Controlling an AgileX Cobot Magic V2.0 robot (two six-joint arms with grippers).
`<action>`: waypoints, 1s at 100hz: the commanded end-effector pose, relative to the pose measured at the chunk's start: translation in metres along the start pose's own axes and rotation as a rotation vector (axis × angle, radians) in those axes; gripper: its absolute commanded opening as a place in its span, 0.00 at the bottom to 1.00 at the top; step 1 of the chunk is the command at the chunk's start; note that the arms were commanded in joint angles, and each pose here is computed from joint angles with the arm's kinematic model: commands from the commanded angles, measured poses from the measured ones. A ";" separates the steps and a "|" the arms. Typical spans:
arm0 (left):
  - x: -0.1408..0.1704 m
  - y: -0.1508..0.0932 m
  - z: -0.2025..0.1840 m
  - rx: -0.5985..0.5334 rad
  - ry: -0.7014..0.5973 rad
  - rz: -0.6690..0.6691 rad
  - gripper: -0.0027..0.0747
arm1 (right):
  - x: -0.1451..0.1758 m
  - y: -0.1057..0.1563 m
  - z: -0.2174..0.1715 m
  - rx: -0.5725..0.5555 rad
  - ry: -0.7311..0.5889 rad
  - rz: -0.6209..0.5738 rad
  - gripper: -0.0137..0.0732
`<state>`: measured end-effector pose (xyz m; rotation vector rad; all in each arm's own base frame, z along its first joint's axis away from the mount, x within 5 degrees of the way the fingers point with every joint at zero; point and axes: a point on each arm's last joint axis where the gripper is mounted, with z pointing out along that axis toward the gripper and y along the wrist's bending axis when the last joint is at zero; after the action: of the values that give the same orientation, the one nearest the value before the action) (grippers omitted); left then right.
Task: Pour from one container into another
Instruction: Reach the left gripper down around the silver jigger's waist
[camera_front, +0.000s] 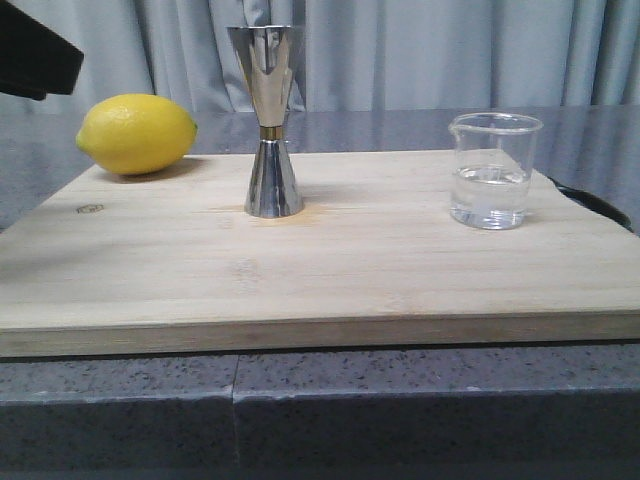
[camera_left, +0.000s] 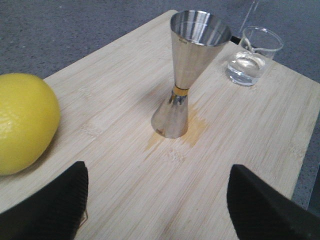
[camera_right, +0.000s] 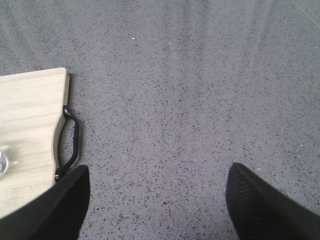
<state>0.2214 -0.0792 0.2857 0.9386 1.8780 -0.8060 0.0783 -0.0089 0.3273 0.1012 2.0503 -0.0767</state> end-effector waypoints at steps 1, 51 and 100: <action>-0.015 0.001 0.002 0.064 -0.116 0.030 0.73 | -0.015 0.000 -0.002 0.002 -0.083 -0.013 0.72; -0.004 0.009 0.065 0.287 -0.303 0.096 0.73 | -0.015 0.000 -0.002 0.001 -0.089 -0.017 0.72; -0.010 0.017 0.115 0.341 -0.340 0.125 0.73 | -0.015 0.000 -0.002 0.001 -0.091 -0.017 0.72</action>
<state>0.2799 -0.1589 0.2207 1.0887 1.5238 -1.1105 0.0783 -0.0089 0.3273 0.0997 2.0504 -0.0776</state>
